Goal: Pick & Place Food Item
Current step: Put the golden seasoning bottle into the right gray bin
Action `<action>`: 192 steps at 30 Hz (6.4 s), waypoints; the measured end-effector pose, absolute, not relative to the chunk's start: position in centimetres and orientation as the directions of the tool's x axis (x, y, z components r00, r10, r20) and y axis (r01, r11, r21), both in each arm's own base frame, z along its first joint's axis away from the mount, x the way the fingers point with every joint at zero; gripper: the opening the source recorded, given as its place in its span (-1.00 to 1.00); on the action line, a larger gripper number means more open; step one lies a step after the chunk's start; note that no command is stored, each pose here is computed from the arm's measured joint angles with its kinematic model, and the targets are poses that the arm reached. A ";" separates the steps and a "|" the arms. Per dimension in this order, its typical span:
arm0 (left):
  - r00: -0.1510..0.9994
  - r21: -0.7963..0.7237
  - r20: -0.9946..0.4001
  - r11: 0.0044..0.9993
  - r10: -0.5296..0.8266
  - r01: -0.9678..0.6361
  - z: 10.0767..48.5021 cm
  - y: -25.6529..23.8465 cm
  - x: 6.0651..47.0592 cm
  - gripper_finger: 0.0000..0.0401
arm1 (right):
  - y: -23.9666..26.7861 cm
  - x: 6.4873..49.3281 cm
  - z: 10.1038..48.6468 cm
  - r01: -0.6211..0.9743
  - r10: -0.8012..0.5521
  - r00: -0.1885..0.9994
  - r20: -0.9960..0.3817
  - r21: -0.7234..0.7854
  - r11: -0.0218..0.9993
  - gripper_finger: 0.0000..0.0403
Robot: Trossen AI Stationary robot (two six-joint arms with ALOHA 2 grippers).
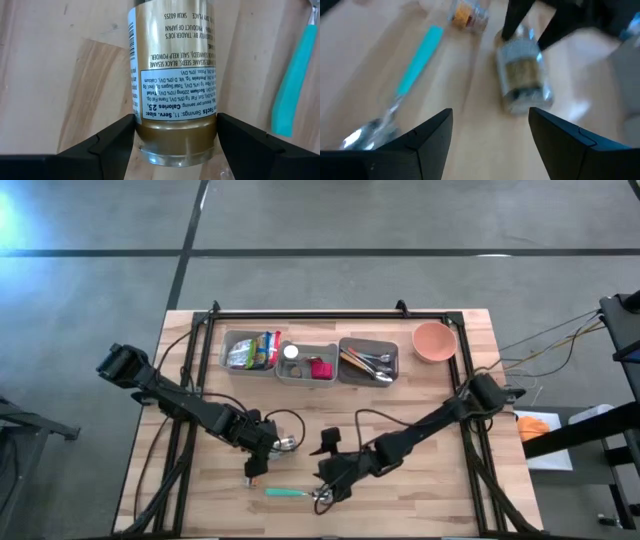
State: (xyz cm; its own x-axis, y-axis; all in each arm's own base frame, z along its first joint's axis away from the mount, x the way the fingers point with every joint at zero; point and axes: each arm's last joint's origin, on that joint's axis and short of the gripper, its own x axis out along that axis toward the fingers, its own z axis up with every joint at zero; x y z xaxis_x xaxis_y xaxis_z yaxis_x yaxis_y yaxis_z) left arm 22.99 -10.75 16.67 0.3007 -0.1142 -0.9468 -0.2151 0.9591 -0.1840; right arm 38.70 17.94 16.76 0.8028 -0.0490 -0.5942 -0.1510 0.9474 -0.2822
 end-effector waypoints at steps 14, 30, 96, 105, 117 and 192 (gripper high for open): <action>0.429 -0.249 -0.889 0.955 -0.160 -0.160 17.1 -11.1 24.3 0.38 | 18.3 43.0 15.7 -0.144 -0.180 0.809 -0.560 -0.484 0.863 0.29; 0.484 -0.253 -0.861 0.957 -0.157 -0.141 16.8 -10.7 24.6 0.38 | 17.5 43.2 15.5 -0.125 -0.113 0.791 -0.601 -0.339 0.933 0.29; 0.329 -0.332 -0.905 0.930 -0.268 -0.156 17.6 -11.1 23.9 0.38 | 13.9 41.9 12.8 -0.006 -0.049 0.573 -0.818 -0.063 0.998 0.29; 0.323 -0.333 -0.910 0.923 -0.261 -0.192 17.6 -11.1 23.8 0.38 | 13.8 41.5 13.5 0.026 -0.081 0.492 -0.867 -0.079 0.997 0.29; 0.323 -0.335 -0.910 0.920 -0.260 -0.202 17.6 -11.1 23.8 0.38 | 13.8 41.7 14.3 0.031 -0.105 0.483 -0.869 -0.103 0.994 -0.20; 0.306 -0.347 -0.909 0.921 -0.283 -0.179 17.6 -11.5 23.6 0.38 | 14.4 42.1 16.6 -0.014 -0.063 0.603 -0.795 -0.089 0.996 0.93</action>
